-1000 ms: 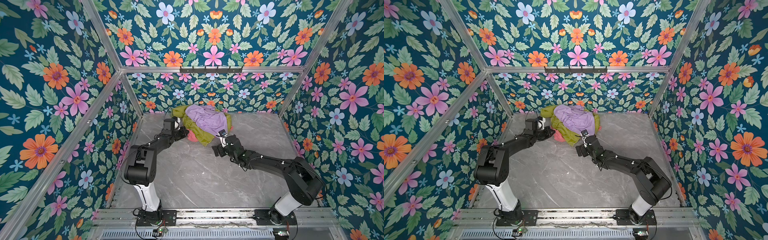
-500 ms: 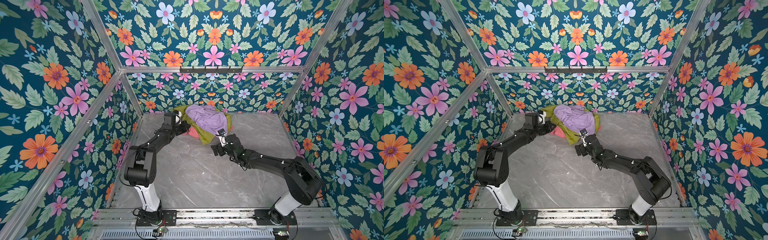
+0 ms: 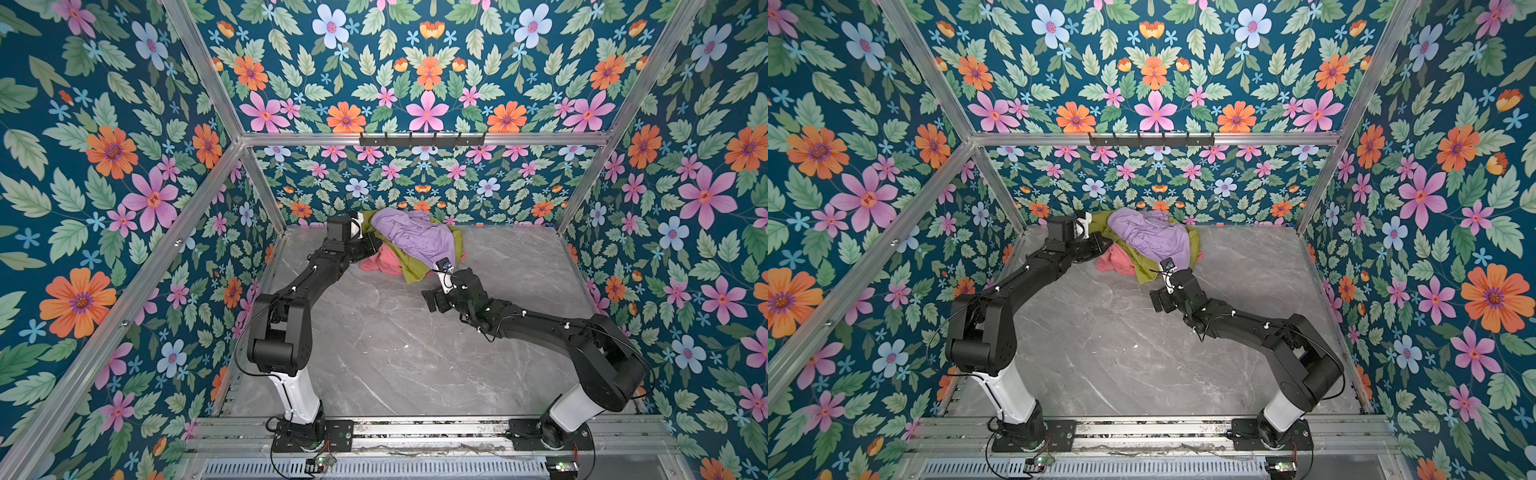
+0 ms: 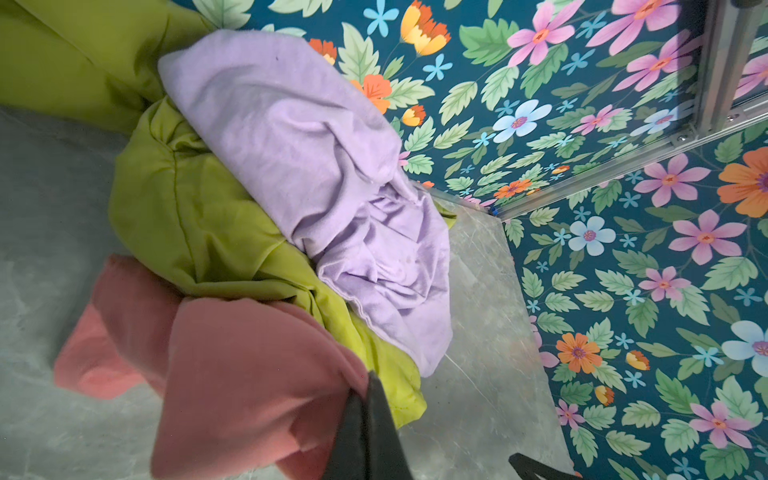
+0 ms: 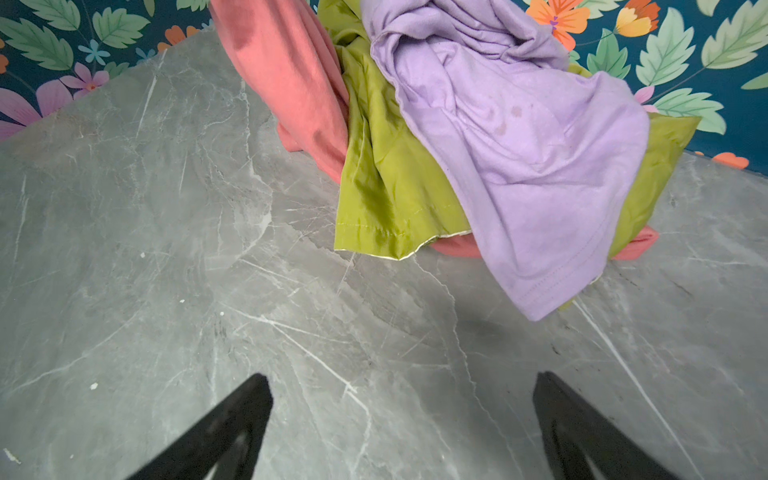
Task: Pick out a specific cloth from the pile
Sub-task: 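Grasp the pink cloth edge with the left gripper while the right gripper waits, then lift the pink cloth with the left gripper while the right gripper reaches toward it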
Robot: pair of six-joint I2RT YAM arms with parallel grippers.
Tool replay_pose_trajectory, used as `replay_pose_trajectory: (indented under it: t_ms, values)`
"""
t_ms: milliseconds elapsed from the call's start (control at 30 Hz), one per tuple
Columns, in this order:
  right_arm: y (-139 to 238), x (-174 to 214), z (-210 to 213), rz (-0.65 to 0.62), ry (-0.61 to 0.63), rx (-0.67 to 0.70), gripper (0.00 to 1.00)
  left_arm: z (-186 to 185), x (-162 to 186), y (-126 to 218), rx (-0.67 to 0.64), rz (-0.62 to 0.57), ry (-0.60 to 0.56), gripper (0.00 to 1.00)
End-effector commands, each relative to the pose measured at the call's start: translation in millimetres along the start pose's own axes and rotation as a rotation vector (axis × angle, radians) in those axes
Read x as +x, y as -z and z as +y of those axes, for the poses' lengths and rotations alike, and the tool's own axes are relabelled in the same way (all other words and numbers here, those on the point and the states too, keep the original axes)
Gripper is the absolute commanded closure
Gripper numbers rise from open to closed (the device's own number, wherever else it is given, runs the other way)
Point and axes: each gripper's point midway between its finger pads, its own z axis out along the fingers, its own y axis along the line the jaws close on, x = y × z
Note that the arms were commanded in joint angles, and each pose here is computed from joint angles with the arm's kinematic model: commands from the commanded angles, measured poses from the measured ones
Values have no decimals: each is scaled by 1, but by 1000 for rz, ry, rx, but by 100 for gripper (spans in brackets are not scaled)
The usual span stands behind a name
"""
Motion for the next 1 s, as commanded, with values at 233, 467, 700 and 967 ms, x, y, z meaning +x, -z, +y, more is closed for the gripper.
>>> replay_pose_trajectory:
  t_ms: [233,467,700,967]
  values:
    - [3,-6,1,-26,-15,-4,1,-31,-26,13,65,-63,-53,100]
    - [3,-5,2,-23,-23,-10,1,-40,-31,17,84,-74,-66,100]
    - [2,-4,2,-22,-24,-9,1,-52,-39,25,106,-92,-75,100]
    - [4,-6,3,-31,-25,-13,1,-70,-50,37,142,-123,-92,100]
